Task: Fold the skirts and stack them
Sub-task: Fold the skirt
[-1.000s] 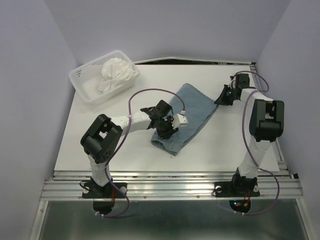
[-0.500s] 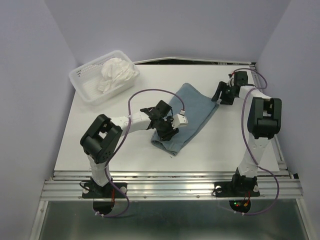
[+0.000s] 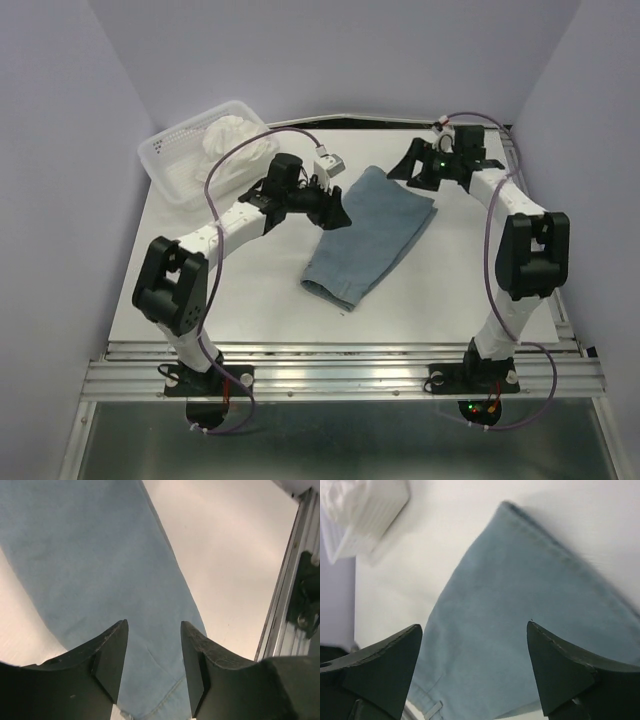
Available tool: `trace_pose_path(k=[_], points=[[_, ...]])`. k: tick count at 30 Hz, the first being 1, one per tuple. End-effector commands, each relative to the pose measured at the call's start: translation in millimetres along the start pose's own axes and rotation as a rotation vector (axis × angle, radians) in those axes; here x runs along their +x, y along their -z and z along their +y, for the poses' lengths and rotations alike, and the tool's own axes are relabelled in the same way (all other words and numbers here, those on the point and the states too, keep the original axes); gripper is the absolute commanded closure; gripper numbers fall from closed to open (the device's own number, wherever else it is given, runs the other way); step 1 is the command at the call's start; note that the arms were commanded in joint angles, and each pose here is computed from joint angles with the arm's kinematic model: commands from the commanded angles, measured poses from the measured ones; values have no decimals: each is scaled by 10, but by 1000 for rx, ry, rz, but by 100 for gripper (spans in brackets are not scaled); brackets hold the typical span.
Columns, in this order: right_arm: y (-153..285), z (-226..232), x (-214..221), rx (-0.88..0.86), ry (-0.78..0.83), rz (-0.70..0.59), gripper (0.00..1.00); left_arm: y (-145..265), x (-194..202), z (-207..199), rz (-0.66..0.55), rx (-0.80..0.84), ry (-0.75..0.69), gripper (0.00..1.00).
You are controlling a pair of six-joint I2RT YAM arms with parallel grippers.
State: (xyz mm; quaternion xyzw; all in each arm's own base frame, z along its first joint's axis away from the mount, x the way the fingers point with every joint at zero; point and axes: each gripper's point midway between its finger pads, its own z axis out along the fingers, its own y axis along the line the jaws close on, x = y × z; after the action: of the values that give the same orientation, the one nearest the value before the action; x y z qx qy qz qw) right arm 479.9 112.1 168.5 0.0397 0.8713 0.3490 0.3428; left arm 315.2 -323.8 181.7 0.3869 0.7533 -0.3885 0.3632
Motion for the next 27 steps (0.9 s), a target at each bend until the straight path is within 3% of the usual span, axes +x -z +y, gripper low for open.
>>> trace_pose_path(k=[1,2,4,7,13,14,22,27], points=[[-321,352,661,-205,-28,195,5,-154,-41,192,-92,136,296,43],[-357,318,715,-213,-30,211,4,-223,-15,275,-98,150,390,44],[-483,195,852,-225,-45,255,4,-272,-178,409,-146,151,375,45],[-616,235,766,-285,-75,249,9,-480,-28,564,-114,160,414,49],[-717,809,432,-472,-49,178,33,-469,539,558,-21,206,551,66],[-726,892,434,-499,-50,178,39,-427,602,528,-14,204,555,66],[-725,1445,640,-665,-134,176,47,-78,484,206,-43,245,501,63],[-894,1414,882,-666,-185,217,54,-87,911,263,32,232,668,66]])
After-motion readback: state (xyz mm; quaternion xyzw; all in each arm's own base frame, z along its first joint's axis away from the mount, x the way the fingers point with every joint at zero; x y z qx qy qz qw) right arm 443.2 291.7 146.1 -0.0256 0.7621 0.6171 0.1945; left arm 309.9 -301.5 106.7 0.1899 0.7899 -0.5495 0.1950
